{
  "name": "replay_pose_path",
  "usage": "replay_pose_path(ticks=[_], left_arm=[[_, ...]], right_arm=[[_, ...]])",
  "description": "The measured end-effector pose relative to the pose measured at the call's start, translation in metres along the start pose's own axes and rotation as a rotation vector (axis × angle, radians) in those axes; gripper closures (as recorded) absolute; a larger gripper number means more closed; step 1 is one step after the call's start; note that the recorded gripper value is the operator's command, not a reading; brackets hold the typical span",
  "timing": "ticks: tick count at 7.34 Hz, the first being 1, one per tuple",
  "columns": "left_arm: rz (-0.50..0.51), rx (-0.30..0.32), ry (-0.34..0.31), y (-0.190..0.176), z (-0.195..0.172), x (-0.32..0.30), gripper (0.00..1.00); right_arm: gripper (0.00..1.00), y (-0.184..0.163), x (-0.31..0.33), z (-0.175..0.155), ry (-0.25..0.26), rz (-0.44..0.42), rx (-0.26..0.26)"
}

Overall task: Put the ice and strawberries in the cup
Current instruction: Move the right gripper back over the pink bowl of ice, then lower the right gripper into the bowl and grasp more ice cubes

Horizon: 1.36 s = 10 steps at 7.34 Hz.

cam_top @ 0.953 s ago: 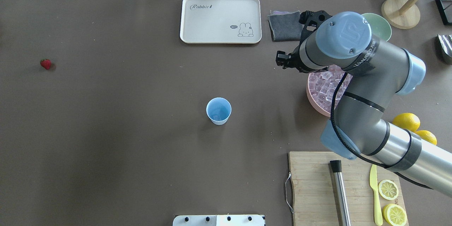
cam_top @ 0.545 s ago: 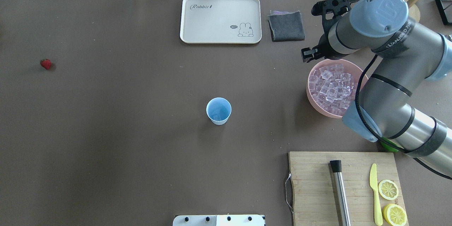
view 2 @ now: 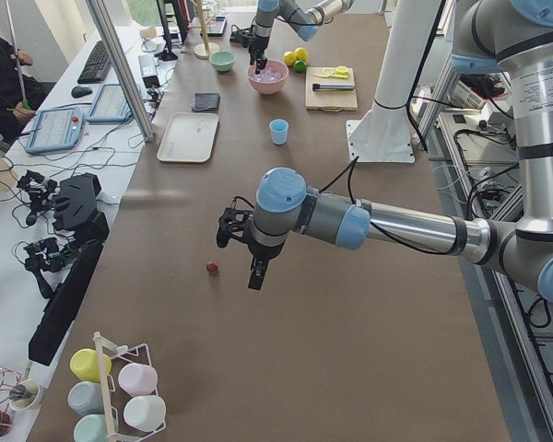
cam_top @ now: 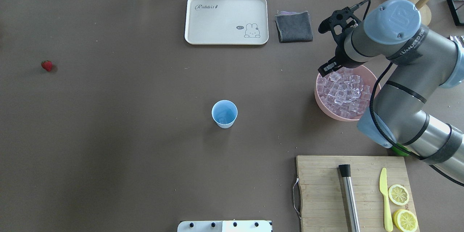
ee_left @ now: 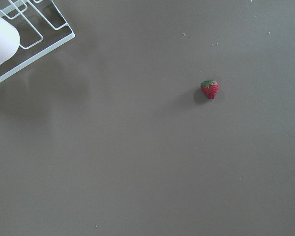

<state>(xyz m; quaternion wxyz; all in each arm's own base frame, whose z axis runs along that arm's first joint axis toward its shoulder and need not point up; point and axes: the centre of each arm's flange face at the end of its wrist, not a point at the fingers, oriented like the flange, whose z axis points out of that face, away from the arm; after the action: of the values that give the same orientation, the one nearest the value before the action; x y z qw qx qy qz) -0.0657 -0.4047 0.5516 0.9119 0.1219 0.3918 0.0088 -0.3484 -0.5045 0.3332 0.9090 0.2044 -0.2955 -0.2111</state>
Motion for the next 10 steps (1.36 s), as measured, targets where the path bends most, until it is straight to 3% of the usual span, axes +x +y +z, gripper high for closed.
replay_pose_path(ticks=[3,5,8,9,10], left_arm=[[-0.017,0.007,-0.003,0.005,-0.003,-0.007,0.03],[-0.019,0.009,-0.004,0.005,-0.004,-0.008,0.03],[-0.015,0.014,-0.004,0.003,-0.006,-0.007,0.03],[-0.014,0.014,-0.001,0.002,-0.005,-0.007,0.03],[-0.014,0.013,0.005,0.001,-0.005,-0.006,0.03]], right_arm=[[0.31,0.005,0.003,0.022,-0.001,-0.107,-0.048],[0.32,0.007,0.007,0.038,-0.022,-0.106,-0.073],[0.42,0.004,0.024,0.056,-0.056,-0.091,-0.067],[0.58,0.004,0.028,0.055,-0.069,-0.086,-0.066],[0.79,0.004,0.03,0.055,-0.074,-0.082,-0.067]])
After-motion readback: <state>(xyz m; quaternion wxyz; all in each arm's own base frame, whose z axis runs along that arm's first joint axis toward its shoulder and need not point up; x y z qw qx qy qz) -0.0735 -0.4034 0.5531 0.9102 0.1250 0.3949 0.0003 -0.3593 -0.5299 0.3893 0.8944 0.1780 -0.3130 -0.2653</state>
